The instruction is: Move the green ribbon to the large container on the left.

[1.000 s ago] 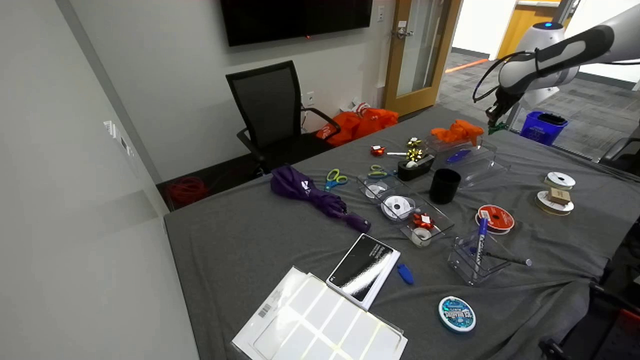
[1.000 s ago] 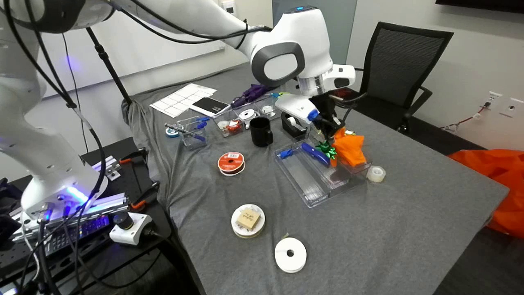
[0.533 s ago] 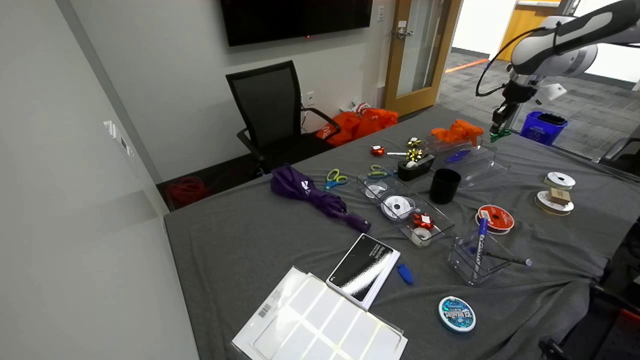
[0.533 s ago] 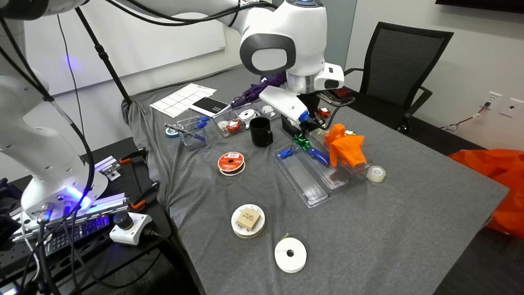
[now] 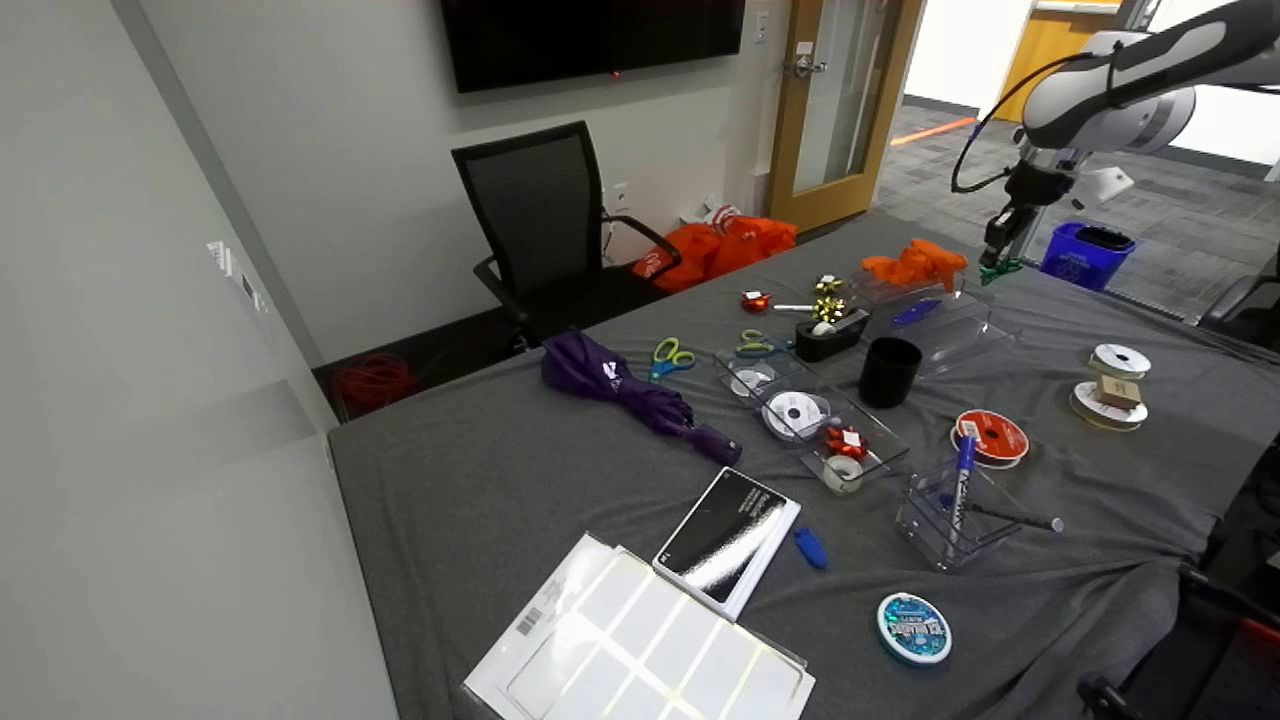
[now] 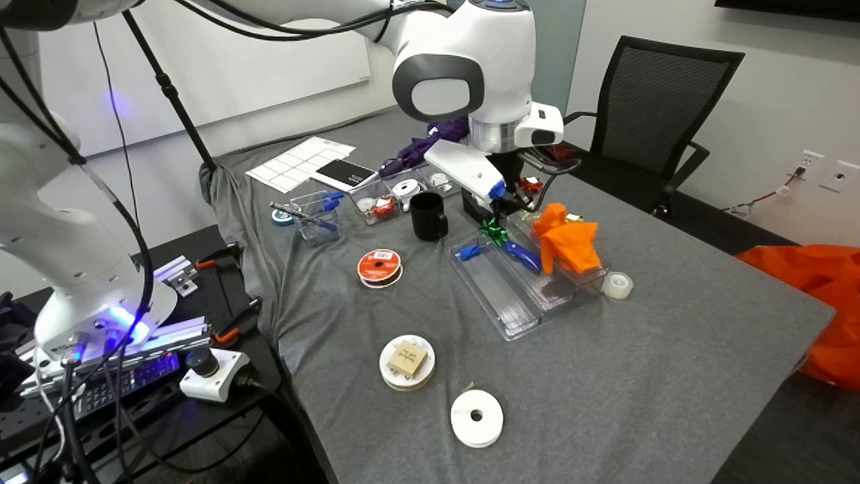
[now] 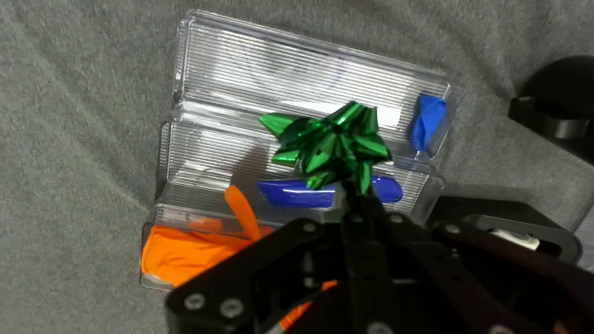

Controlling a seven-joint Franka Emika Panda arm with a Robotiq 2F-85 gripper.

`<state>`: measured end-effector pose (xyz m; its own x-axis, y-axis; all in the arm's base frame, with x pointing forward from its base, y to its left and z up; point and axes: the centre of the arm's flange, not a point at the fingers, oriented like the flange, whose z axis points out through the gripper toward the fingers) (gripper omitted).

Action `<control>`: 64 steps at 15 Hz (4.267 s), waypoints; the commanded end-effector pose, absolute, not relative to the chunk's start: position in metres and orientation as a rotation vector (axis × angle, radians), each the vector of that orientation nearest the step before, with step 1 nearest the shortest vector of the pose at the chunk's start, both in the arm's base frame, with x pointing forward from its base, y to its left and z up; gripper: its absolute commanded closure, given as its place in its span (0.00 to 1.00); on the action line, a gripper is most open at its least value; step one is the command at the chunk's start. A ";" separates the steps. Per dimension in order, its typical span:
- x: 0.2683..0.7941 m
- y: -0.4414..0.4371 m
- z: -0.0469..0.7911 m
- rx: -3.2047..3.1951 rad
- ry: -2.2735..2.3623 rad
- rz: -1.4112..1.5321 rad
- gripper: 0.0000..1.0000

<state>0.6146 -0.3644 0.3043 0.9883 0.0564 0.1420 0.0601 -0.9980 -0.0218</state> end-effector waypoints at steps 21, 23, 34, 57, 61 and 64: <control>0.559 -0.122 0.303 -3.089 -0.711 -0.108 0.99; 0.555 -0.115 0.304 -3.086 -0.718 -0.108 0.99; 0.570 -0.033 0.298 -3.051 -0.656 -0.107 1.00; 0.575 0.017 0.166 -2.948 -0.834 -0.133 0.52; 0.562 0.001 0.174 -2.916 -0.936 -0.139 0.24; 0.550 -0.007 0.190 -2.888 -1.007 -0.189 0.04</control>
<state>0.5747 0.0039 0.1646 0.8144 0.5696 0.1108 0.5764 -0.8161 -0.0411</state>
